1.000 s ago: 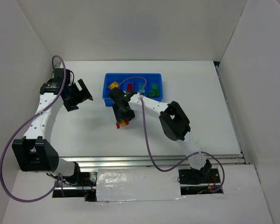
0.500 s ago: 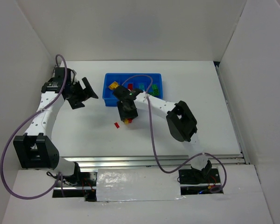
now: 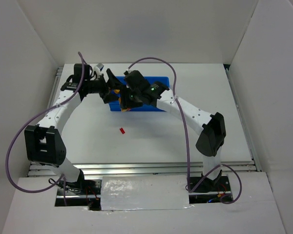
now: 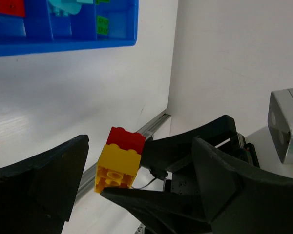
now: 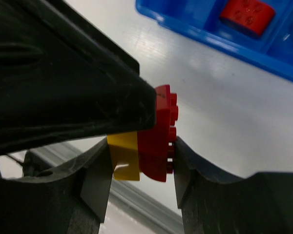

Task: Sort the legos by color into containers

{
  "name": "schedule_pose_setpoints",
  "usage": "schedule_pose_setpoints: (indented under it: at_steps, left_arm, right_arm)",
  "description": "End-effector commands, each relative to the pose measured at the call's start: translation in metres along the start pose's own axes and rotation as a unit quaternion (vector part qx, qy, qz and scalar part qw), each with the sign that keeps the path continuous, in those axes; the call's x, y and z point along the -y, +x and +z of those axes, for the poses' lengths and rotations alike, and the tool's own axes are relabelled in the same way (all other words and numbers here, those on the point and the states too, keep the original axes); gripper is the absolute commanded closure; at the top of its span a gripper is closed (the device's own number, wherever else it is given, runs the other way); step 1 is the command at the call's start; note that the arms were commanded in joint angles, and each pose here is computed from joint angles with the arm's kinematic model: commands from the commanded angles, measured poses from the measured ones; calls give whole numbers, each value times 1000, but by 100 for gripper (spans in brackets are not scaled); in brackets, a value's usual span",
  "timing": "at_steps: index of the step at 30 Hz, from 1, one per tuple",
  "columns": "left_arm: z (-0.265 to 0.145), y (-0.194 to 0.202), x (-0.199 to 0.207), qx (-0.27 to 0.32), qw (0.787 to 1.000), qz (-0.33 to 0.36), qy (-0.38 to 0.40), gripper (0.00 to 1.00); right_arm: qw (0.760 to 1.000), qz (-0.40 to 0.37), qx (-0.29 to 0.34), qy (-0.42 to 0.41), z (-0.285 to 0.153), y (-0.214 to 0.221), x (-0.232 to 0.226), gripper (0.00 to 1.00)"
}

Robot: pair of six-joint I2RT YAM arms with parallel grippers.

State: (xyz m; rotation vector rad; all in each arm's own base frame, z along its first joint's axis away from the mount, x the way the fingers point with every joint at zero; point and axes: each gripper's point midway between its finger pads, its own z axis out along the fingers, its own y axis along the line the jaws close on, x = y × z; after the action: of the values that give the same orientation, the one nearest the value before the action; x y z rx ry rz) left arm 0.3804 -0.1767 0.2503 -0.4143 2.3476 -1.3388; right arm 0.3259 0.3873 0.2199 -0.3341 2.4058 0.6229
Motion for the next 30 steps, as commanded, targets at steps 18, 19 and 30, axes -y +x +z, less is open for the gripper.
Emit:
schedule_pose_setpoints:
  at_steps: [18,19,30]
  left_arm:
    - [9,10,20,-29,999,7,35,1]
    - [8,8,20,-26,999,6,36,1]
    - [9,8,28,-36,997,27,70,6]
  right_arm:
    - [995,60,81,-9,-38,-52,10,65]
    - [994,64,83,-9,-39,-55,13,65]
    - [993,48,55,-88,-38,-57,-13,64]
